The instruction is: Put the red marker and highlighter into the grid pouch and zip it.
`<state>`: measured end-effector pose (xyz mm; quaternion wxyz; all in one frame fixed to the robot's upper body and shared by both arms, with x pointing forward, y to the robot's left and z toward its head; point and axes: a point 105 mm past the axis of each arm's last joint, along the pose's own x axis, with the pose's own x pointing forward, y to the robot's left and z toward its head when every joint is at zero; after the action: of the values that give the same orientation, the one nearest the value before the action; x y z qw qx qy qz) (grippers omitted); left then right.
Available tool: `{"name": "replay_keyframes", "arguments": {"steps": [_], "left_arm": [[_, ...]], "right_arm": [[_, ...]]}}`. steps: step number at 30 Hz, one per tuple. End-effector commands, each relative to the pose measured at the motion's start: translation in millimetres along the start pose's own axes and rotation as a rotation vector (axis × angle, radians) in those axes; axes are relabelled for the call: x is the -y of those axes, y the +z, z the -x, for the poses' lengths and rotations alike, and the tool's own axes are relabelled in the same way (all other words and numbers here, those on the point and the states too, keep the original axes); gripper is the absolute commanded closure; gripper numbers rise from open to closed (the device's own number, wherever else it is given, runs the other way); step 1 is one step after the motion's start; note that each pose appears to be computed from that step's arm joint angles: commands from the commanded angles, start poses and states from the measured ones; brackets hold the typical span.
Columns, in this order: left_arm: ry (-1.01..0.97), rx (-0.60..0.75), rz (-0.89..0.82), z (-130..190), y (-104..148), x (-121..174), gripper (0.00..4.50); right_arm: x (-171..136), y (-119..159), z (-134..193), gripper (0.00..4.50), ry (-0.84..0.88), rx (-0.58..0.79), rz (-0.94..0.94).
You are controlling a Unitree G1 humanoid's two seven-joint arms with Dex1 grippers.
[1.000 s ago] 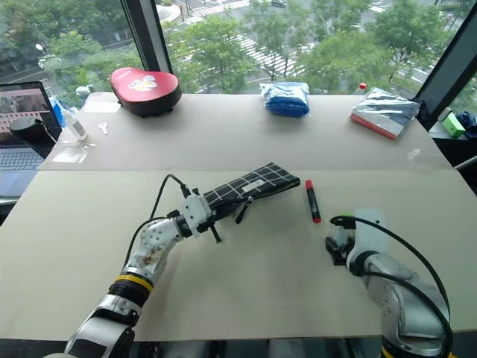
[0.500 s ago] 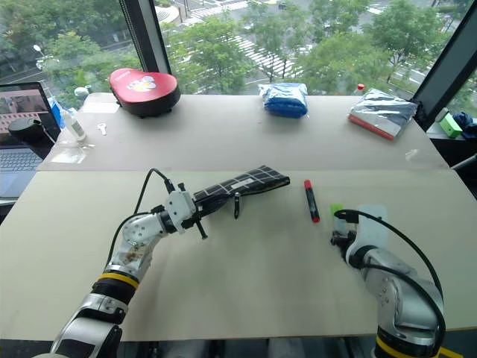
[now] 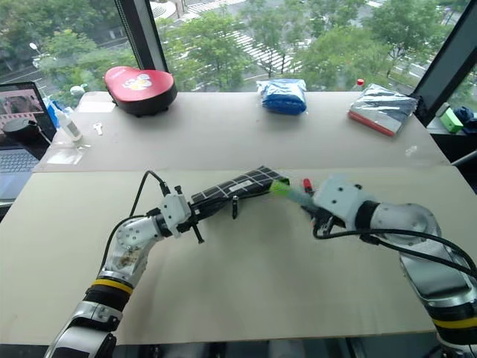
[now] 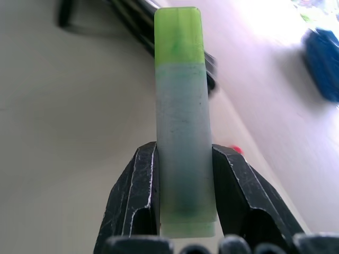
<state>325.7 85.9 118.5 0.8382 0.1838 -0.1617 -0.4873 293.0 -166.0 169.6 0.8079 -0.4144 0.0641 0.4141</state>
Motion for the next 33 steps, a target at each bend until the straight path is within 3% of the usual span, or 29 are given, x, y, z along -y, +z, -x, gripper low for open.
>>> {"name": "replay_keyframes", "arguments": {"steps": [1, 7, 23, 33], "left_arm": [[0.01, 0.038, -0.021, -2.4, 11.8, -1.6, 4.5], [0.018, 0.036, -0.023, -1.6, 12.8, -0.6, 4.5], [0.017, 0.036, -0.034, -3.0, 13.8, 0.4, 4.5], [-0.088, -0.015, -0.089, 0.7, 2.5, 18.3, 4.5]], "right_arm": [[8.4, 6.7, -8.4, 3.48, 0.006, 0.009, 0.129], [16.4, -3.3, -20.7, 3.48, -0.016, -0.012, 0.146], [28.7, -19.2, -17.0, 3.48, -0.047, -0.053, 0.104], [34.1, -27.1, -14.2, 3.48, -0.041, -0.103, 0.038]]}}
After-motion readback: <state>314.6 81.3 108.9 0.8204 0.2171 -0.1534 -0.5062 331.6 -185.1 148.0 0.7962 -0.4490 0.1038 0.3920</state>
